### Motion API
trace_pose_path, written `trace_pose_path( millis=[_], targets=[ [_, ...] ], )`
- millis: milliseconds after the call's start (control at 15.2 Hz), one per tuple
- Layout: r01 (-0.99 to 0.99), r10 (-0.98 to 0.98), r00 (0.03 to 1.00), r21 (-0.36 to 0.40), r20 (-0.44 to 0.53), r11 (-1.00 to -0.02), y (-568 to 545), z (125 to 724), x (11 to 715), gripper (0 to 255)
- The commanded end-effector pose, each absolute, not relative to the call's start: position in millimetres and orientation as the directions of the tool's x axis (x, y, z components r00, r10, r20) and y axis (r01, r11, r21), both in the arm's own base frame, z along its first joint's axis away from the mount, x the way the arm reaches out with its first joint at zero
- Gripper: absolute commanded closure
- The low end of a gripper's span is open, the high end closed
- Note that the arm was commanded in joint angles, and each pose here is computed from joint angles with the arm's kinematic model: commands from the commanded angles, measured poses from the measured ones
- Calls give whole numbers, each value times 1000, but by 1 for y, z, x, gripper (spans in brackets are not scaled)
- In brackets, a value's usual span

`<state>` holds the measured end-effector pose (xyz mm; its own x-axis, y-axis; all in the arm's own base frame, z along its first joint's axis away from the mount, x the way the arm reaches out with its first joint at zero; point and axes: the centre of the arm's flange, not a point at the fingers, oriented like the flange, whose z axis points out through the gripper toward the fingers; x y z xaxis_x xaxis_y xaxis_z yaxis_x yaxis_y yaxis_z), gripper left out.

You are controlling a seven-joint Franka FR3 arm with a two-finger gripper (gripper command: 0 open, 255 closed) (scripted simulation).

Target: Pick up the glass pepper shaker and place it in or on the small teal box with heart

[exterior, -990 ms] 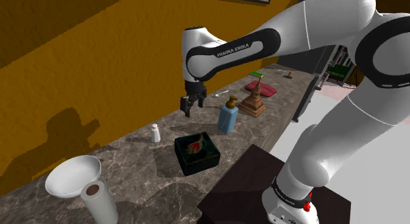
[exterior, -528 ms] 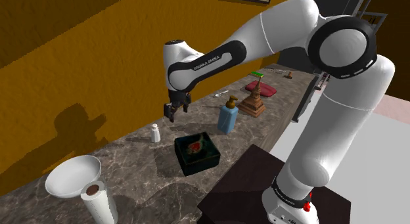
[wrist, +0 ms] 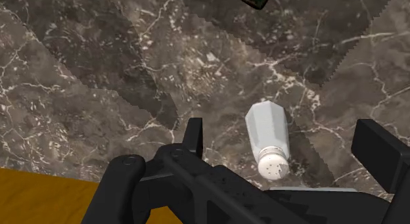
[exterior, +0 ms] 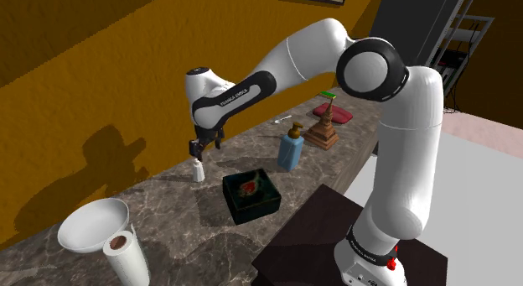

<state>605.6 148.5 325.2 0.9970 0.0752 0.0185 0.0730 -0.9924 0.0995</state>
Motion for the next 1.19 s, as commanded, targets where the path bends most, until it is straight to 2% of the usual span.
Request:
trace_pose_path(
  millis=[0,330,792,1122],
  targets=[
    [68,71,997,105,27,-992,155,308,627,0],
    [57,62,997,118,45,-991,172,274,675,0],
    [57,62,997,118,45,-991,168,237,677,0],
    [57,62,997,118,45,-991,167,234,677,0]
  ],
)
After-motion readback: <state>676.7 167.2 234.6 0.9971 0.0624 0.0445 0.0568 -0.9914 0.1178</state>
